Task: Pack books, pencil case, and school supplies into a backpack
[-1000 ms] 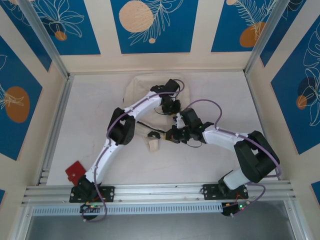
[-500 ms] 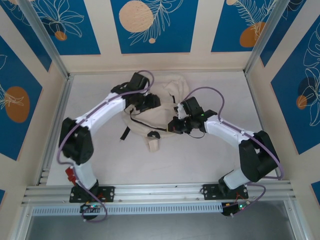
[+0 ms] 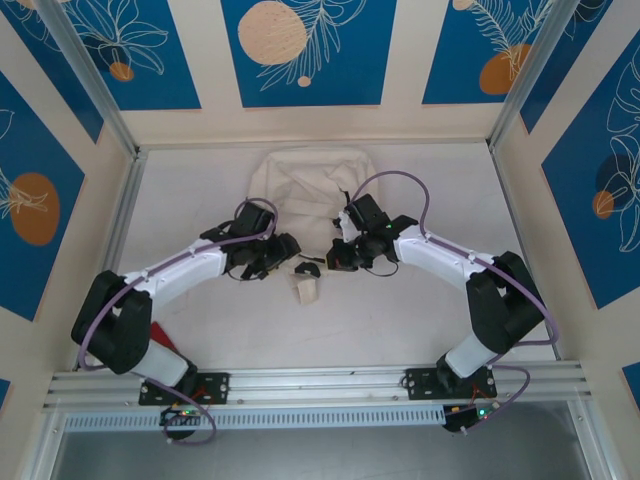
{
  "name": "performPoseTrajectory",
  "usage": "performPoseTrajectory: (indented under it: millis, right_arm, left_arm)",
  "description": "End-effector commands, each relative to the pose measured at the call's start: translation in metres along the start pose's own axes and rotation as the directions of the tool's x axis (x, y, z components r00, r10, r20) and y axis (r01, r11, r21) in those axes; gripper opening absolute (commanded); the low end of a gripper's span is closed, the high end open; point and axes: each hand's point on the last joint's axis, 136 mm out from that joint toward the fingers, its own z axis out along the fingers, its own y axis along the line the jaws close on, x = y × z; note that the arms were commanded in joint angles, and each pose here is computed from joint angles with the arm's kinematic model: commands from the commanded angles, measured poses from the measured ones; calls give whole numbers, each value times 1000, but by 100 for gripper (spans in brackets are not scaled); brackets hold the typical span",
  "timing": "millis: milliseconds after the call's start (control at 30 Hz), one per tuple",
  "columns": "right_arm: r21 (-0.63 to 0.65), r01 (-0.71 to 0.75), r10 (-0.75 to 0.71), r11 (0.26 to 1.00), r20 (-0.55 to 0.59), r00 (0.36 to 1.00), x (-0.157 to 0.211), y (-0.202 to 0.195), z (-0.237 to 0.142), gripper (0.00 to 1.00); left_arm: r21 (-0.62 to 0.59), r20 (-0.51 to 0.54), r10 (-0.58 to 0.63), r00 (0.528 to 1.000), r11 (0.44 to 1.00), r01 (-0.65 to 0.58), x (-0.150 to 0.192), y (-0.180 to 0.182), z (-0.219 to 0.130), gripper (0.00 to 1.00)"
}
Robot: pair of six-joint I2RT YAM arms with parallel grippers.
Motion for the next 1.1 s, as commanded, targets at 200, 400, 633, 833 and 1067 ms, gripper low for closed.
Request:
performPoseTrajectory:
  millis: [200,400,633,833,1067]
  right_arm:
    - [27,59,-60,998,26,998,-2,7,-16,0]
    - [185,49,-55,981,30,998,4,-21,-22,0]
    - [188,41,-40,981,-13,999,16,-29,-12,3]
    - [110,61,-61,992,1,998,8,-16,-4,20]
    - [67,51,-52,996,0,999,-1,-15,2,27]
  left_arm:
    - [90,124,-39,992,996,28,-32,-31,22,67]
    - [45,126,-41,991,998,36,-34,-21,38,48]
    - [32,125,-41,991,999,37,-33,-17,42,32]
    - [35,119,-37,992,999,33,-33,-18,41,26]
    - [38,109,-33,993,999,29,-31,-18,41,26]
